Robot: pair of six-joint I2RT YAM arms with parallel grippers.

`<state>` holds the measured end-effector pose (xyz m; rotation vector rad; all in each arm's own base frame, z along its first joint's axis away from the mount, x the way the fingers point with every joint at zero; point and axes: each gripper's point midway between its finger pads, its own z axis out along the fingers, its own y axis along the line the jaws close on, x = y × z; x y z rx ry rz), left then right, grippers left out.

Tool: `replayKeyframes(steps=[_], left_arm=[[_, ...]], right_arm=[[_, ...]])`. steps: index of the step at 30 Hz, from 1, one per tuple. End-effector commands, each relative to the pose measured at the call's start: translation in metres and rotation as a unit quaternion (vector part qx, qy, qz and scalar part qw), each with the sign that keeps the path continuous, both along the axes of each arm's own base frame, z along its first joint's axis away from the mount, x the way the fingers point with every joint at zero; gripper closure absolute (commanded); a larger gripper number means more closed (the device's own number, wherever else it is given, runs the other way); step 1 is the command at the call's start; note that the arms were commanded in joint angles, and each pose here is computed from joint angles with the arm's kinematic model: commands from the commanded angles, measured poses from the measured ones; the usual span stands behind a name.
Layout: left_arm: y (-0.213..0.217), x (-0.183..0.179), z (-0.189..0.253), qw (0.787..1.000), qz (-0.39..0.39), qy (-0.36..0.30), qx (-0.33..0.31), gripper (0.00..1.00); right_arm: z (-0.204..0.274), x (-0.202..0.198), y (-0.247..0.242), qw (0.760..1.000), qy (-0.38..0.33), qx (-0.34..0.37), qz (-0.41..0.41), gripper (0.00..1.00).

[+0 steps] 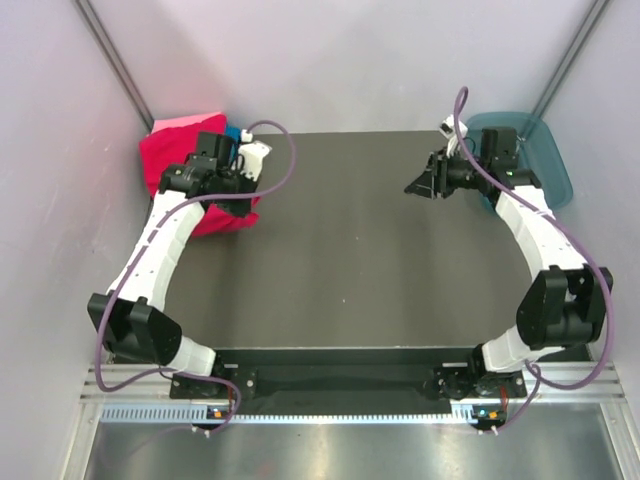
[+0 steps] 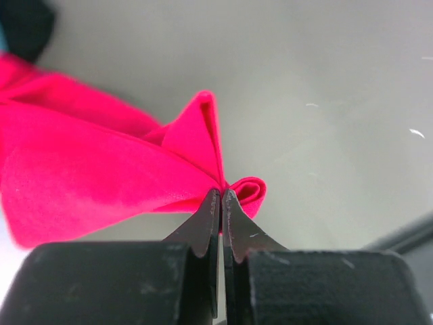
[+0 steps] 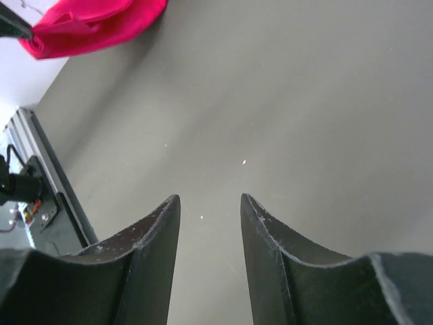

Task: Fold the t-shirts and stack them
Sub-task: Fold the tshirt

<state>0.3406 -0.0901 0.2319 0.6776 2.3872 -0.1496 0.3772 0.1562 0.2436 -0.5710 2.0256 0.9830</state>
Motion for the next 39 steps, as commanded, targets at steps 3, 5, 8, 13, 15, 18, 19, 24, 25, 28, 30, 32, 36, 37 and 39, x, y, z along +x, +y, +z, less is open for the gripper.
replayKeyframes(steps=[3, 5, 8, 13, 15, 18, 19, 24, 25, 28, 30, 32, 36, 37, 39], left_arm=[[-0.084, -0.024, 0.058, 0.979, -0.181, -0.037, -0.087, 1.0], [-0.11, -0.021, 0.091, 0.966, -0.223, -0.077, -0.102, 1.0], [-0.16, -0.007, 0.136, 0.944, -0.275, -0.144, -0.11, 1.0], [-0.242, 0.017, 0.215, 0.897, -0.31, -0.284, -0.132, 1.0], [-0.267, 0.025, 0.232, 0.88, -0.311, -0.327, -0.149, 1.0], [-0.285, 0.026, 0.242, 0.865, -0.317, -0.354, -0.161, 1.0], [-0.29, 0.026, 0.241, 0.863, -0.321, -0.354, -0.165, 1.0], [-0.306, 0.013, 0.191, 0.871, -0.357, -0.287, -0.176, 1.0], [-0.308, 0.013, 0.165, 0.879, -0.363, -0.258, -0.171, 1.0], [-0.313, 0.006, 0.141, 0.88, -0.377, -0.227, -0.176, 0.93], [-0.316, 0.008, 0.131, 0.882, -0.379, -0.215, -0.177, 0.85], [-0.319, 0.007, 0.131, 0.88, -0.384, -0.213, -0.182, 0.63], [-0.311, 0.022, 0.152, 0.887, -0.344, -0.254, -0.176, 0.37], [-0.3, 0.039, 0.155, 0.899, -0.297, -0.281, -0.153, 0.34], [-0.273, 0.058, 0.147, 0.916, -0.246, -0.29, -0.128, 0.32]], right_arm=[[0.04, -0.018, -0.008, 0.996, -0.089, -0.017, 0.007, 0.59], [0.051, -0.021, -0.013, 0.994, -0.111, -0.024, -0.002, 0.59], [0.068, -0.017, -0.024, 0.99, -0.136, -0.029, -0.031, 0.59], [0.101, -0.007, -0.054, 0.981, -0.17, -0.02, -0.085, 0.59], [0.113, -0.003, -0.067, 0.979, -0.177, -0.016, -0.103, 0.6], [0.12, 0.0, -0.082, 0.976, -0.181, -0.014, -0.121, 0.59], [0.119, 0.001, -0.085, 0.975, -0.181, -0.015, -0.126, 0.59], [0.106, 0.004, -0.101, 0.975, -0.169, -0.02, -0.141, 0.59], [0.101, 0.007, -0.103, 0.976, -0.163, -0.02, -0.144, 0.59], [0.091, 0.014, -0.107, 0.978, -0.149, -0.019, -0.148, 0.59], [0.087, 0.02, -0.107, 0.978, -0.141, -0.011, -0.151, 0.59], [0.081, 0.027, -0.107, 0.98, -0.123, 0.005, -0.157, 0.59], [0.078, 0.044, -0.107, 0.981, -0.112, 0.017, -0.157, 0.59], [0.069, 0.049, -0.107, 0.983, -0.097, 0.015, -0.156, 0.59], [0.068, 0.061, -0.104, 0.983, -0.107, -0.01, -0.148, 0.59]])
